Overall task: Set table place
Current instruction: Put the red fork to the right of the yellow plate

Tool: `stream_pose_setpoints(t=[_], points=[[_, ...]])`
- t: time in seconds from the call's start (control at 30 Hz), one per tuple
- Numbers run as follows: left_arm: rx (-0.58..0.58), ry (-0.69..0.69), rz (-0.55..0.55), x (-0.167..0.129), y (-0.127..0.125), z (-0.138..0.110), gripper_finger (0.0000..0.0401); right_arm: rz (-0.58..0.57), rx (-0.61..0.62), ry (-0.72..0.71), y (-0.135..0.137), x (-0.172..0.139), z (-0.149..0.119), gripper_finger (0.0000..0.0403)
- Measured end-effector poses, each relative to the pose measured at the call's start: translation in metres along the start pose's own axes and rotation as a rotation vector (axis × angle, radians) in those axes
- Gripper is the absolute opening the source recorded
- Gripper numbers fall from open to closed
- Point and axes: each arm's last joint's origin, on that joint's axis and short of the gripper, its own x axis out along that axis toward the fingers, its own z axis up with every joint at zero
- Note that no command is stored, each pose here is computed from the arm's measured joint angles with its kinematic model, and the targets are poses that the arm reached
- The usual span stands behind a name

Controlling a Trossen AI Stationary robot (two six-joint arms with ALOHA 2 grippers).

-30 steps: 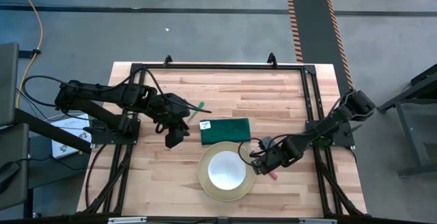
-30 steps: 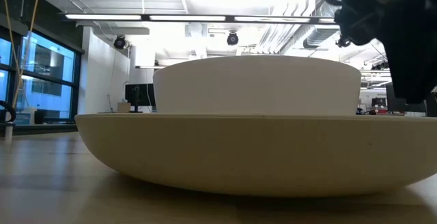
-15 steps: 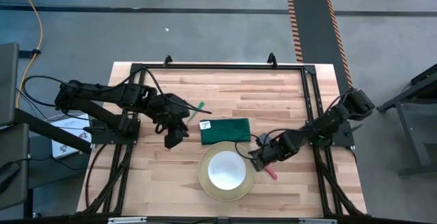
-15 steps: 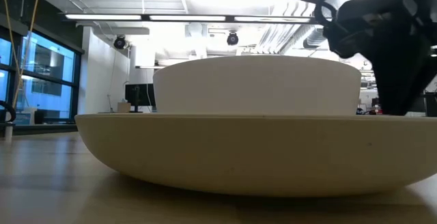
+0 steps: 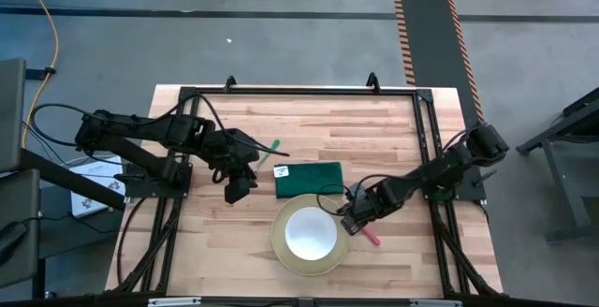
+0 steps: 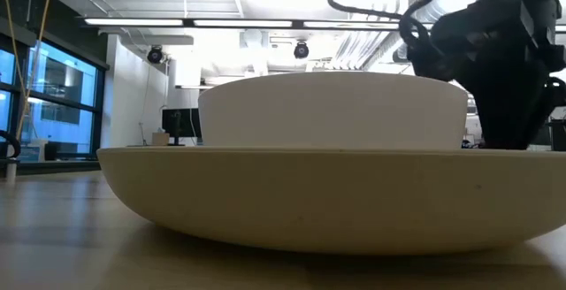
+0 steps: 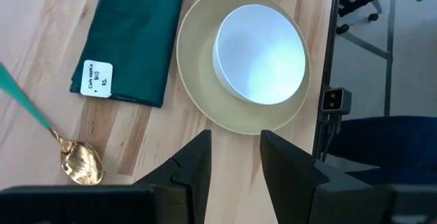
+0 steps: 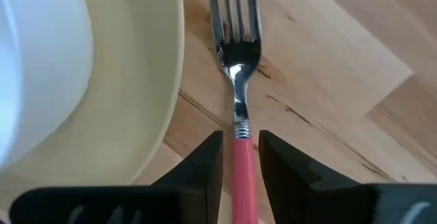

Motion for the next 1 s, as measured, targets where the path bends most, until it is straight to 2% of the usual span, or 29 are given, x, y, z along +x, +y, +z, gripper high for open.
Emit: stream_pose_setpoints(t=[0.5, 0.87, 1.0], points=[[-0.003, 0.003, 0.001, 0.0, 0.0, 0.0, 0.0115, -0.005, -0.02, 0.046, 0.007, 0.022, -0.003, 0.0083], [-0.011, 0.005, -0.001, 0.0, 0.0, 0.0, 0.0115, -0.079, -0.013, 0.059, 0.0, 0.025, -0.005, 0.0083], [-0.011, 0.004, -0.001, 0.0, 0.0, 0.0, 0.0115, -0.074, -0.01, 0.054, 0.001, 0.025, -0.004, 0.0083]])
